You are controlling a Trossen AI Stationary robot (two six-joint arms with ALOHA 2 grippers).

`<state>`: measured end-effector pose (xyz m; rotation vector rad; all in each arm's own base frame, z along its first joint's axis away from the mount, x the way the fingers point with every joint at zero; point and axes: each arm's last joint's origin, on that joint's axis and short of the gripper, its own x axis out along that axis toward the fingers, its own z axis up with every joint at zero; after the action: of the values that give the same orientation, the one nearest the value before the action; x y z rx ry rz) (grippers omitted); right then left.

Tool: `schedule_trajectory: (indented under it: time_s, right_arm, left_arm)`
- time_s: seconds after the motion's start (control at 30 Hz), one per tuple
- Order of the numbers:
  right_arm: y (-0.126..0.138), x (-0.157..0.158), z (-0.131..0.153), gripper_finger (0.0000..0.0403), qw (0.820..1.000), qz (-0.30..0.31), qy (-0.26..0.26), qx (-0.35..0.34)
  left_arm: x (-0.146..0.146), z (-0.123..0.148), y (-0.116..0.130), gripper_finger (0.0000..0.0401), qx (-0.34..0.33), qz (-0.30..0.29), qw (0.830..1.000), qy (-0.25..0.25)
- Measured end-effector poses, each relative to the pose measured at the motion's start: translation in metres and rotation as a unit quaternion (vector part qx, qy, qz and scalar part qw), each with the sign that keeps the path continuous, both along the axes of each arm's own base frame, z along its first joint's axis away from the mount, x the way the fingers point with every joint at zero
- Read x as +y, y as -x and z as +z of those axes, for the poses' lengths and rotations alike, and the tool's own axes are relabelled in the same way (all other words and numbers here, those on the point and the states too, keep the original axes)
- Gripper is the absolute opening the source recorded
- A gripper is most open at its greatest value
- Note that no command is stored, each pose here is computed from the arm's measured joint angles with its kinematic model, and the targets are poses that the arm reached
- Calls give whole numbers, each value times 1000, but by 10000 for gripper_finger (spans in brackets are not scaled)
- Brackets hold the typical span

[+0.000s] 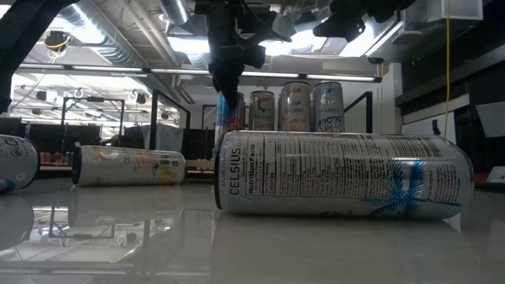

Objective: Place canned beverage on shelf
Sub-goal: Put the blue soda can aligned with the other blue soda can on the shelf

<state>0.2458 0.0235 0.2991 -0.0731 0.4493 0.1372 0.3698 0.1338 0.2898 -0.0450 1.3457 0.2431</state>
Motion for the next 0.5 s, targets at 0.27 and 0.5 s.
schedule_trajectory:
  time_s: [0.27,0.5]
  right_arm:
    - [0,0,0,303,1000,0,0,2]
    - [0,0,0,303,1000,0,0,2]
  left_arm:
    - [0,0,0,309,5,3,1000,-12]
    - [-1,0,3,330,15,17,1000,-7]
